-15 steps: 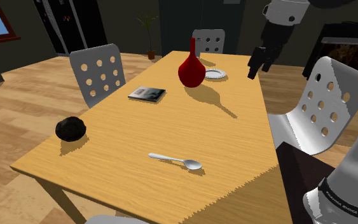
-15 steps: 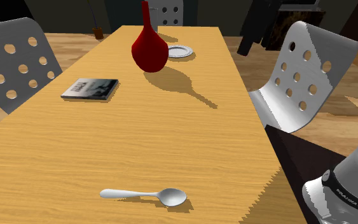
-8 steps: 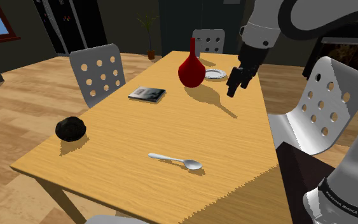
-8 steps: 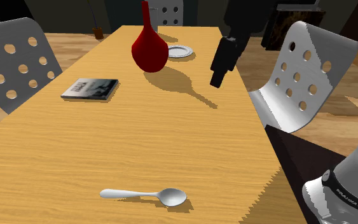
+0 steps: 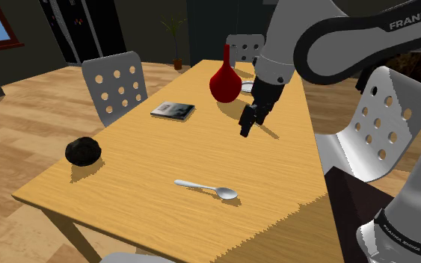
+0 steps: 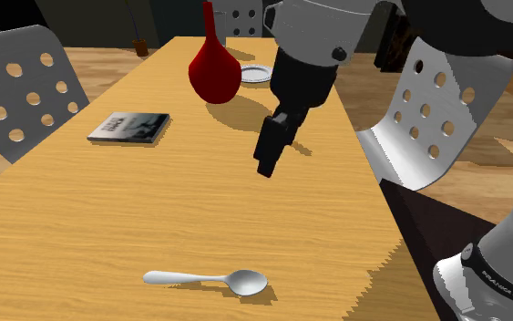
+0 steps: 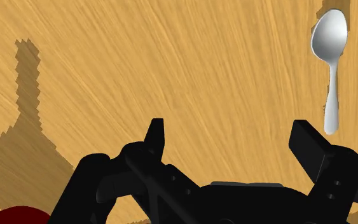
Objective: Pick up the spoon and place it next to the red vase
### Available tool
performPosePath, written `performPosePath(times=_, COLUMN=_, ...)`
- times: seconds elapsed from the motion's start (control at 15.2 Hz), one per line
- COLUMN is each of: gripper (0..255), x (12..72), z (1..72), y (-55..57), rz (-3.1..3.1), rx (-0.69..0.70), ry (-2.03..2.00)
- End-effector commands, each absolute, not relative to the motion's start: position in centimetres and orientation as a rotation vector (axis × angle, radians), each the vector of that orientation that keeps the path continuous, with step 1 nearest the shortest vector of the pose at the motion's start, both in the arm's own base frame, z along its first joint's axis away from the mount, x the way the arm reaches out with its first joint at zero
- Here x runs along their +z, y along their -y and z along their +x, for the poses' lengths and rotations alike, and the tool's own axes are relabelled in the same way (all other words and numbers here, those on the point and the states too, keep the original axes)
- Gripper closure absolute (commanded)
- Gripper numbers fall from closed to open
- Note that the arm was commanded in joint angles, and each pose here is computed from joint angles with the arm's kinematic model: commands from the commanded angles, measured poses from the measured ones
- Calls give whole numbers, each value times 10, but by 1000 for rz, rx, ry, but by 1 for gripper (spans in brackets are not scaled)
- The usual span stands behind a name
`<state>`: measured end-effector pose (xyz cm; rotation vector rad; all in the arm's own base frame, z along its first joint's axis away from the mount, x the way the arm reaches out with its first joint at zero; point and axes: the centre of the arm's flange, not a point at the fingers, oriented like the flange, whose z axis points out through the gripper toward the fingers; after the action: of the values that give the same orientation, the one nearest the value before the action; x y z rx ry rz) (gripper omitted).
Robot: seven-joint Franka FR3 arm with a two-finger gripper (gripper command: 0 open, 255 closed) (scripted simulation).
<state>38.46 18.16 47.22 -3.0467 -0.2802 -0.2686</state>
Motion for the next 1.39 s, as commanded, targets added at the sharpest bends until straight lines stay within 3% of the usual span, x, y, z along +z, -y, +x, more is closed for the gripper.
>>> performPosePath(times=0.0, gripper=0, x=456, z=388, y=-204, rz=-3030, rx=-273, ry=314)
performPosePath(times=0.86, gripper=0, x=373, z=403, y=-340, rz=-2919, rx=-296, ry=532)
performPosePath(times=1.32, gripper=0, x=341, z=408, y=-349, rz=-2918, rx=-296, ry=536)
